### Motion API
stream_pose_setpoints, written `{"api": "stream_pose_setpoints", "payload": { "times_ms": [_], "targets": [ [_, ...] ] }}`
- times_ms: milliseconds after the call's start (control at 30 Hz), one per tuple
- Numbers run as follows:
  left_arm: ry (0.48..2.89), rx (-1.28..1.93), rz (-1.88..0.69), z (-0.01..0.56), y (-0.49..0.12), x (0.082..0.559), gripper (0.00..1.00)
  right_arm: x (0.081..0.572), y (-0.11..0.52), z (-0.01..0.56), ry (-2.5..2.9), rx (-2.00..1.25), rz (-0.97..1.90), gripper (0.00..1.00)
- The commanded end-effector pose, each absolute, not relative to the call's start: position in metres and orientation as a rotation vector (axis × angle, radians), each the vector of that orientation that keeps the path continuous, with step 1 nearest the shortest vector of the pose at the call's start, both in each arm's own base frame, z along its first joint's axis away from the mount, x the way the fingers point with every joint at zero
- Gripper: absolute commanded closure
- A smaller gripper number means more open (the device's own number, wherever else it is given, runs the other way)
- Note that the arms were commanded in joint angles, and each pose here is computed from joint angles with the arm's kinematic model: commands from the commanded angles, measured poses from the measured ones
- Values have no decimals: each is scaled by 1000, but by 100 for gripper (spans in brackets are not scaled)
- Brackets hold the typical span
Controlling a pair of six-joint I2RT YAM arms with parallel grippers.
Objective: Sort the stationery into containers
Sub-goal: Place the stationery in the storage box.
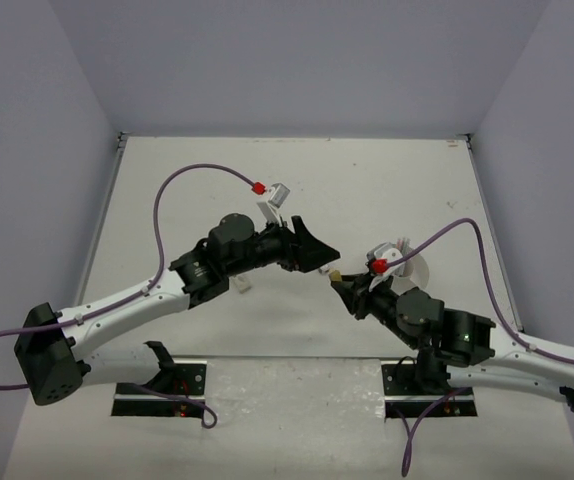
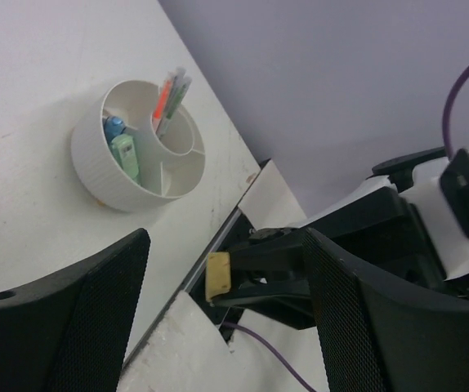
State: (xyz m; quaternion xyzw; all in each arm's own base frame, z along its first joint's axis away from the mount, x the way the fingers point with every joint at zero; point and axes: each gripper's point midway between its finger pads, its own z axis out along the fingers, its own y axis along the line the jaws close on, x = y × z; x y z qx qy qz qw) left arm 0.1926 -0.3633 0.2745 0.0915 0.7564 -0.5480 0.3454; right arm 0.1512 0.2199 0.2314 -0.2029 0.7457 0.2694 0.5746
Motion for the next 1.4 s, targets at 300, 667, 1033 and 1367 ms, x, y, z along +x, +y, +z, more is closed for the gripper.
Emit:
{"api": "stream_pose_setpoints", "payload": {
  "times_ms": [300,667,1033,1367],
  "targets": [
    [1852,363,-1568,306,-381,178,41,152,222,247,1709,-479,646,96],
    [1910,480,-1614,286,-397,163,45,156,209,261,1673,-420,631,96],
    [1921,536,-1651,282,-408,151,83,159,202,269,1659,-385,620,96],
    [1900,508,-1535,290,-408,169,100,156,198,258,1695,-395,616,19]
  ]
}}
